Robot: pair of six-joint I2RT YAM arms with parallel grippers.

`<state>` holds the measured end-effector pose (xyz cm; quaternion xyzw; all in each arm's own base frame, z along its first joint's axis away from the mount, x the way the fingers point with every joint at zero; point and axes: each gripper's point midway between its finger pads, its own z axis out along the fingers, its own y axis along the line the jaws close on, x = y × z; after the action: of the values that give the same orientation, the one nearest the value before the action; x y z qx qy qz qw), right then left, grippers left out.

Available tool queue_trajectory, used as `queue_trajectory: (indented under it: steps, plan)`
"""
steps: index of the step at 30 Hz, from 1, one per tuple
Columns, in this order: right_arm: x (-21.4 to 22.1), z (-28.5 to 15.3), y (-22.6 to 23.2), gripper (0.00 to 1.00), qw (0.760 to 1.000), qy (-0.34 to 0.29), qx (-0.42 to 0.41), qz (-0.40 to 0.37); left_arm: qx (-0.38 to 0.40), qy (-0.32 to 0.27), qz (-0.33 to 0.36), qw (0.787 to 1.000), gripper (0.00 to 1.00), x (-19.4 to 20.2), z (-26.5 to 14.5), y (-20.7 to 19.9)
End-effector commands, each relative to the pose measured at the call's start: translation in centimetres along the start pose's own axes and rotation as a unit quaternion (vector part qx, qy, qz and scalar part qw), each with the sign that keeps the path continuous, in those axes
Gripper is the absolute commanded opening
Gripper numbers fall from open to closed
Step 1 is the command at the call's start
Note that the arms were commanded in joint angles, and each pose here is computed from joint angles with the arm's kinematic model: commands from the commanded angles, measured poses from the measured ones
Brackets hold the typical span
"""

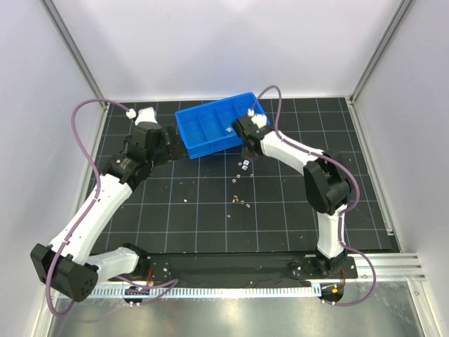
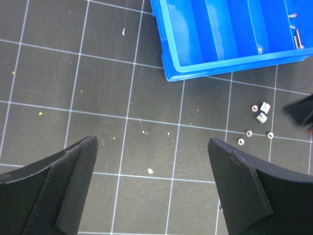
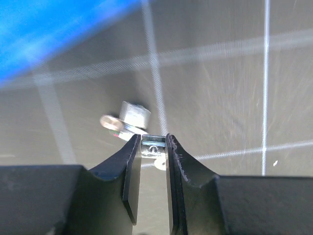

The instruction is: Sort the screws and nuts into containers

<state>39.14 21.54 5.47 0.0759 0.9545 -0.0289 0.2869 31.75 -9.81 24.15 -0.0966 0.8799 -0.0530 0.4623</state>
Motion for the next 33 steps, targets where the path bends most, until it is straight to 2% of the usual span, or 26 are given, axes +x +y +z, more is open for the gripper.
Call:
queue_trajectory:
  steps: [1,3,4,5,7,8,9,11,16,18,19,20,22,23,25,26,29,30,32,33]
  plan:
    - [-9.9,-6.1,3.0,0.17,0.992,-0.121,-0.049,-0.003,0.003,-0.024,-0.003,1.0,1.0,-1.5,-0.9,0.0]
    - [-12.4,-6.7,4.0,0.16,0.987,-0.147,-0.061,-0.026,0.003,-0.024,-0.003,1.0,1.0,-1.4,-1.0,-0.1]
    - [-15.0,-8.3,5.0,0.16,0.981,-0.175,-0.081,-0.022,0.003,-0.024,-0.003,1.0,1.0,-1.5,-1.0,0.0]
    - [-15.1,-6.9,5.9,0.16,0.982,-0.168,-0.083,-0.035,0.003,-0.025,-0.003,1.0,1.0,-1.5,-1.0,0.0]
    - [-18.0,-7.7,7.2,0.16,0.975,-0.2,-0.093,-0.042,0.002,-0.025,-0.001,1.0,1.0,-1.5,-1.0,0.0]
    - [-18.5,-7.3,7.7,0.16,0.974,-0.202,-0.097,-0.047,-0.001,-0.026,-0.002,1.0,1.0,-1.5,-1.0,0.2]
    - [-18.2,-5.0,8.2,0.16,0.976,-0.19,-0.092,-0.054,0.0,-0.026,-0.001,1.0,1.0,-1.5,-1.0,0.1]
    - [-19.9,-4.9,9.4,0.16,0.97,-0.21,-0.11,-0.05,-0.002,-0.027,-0.001,1.0,1.0,-1.6,-1.0,0.2]
    - [-19.9,-0.3,11.0,0.17,0.97,-0.202,-0.129,-0.045,-0.007,-0.03,0.001,1.0,1.0,-1.7,-1.1,0.4]
    - [-20.3,-0.3,11.4,0.23,0.969,-0.204,-0.135,-0.04,-0.008,-0.029,0.001,1.0,1.0,-1.6,-1.0,0.4]
    - [-20.4,-0.3,11.6,0.31,0.968,-0.204,-0.141,-0.04,-0.006,-0.028,0.001,1.0,1.0,-1.6,-1.0,0.3]
    - [-20.6,-0.7,11.6,0.5,0.968,-0.204,-0.144,-0.037,-0.004,-0.029,0.001,1.0,1.0,-1.7,-1.1,0.3]
    - [-20.3,-1.7,11.9,0.59,0.967,-0.194,-0.16,-0.038,-0.001,-0.027,0.002,1.0,1.0,-1.6,-1.1,0.2]
    - [-21.2,-3.9,11.8,0.63,0.962,-0.206,-0.175,-0.033,-0.001,-0.028,0.001,1.0,1.0,-1.7,-1.2,0.2]
    - [-20.6,-4.9,11.5,0.67,0.961,-0.2,-0.187,-0.037,-0.001,-0.028,0.001,1.0,1.0,-1.7,-1.2,0.2]
    - [-21.7,-8.0,11.3,0.69,0.953,-0.219,-0.207,-0.032,0.001,-0.027,0.001,1.0,1.0,-1.6,-1.2,0.1]
    - [-20.1,-9.2,10.1,0.69,0.955,-0.206,-0.213,-0.032,0.006,-0.025,0.001,1.0,1.0,-1.5,-1.2,-0.1]
    - [-20.5,-11.6,9.3,0.69,0.95,-0.217,-0.221,-0.026,0.008,-0.025,0.0,1.0,1.0,-1.6,-1.2,-0.1]
    - [-17.6,-10.2,8.1,0.69,0.959,-0.187,-0.21,-0.027,0.008,-0.025,0.0,1.0,1.0,-1.6,-1.2,-0.1]
    - [-17.4,-11.7,7.3,0.69,0.957,-0.193,-0.213,-0.022,0.008,-0.027,0.0,1.0,1.0,-1.7,-1.3,-0.1]
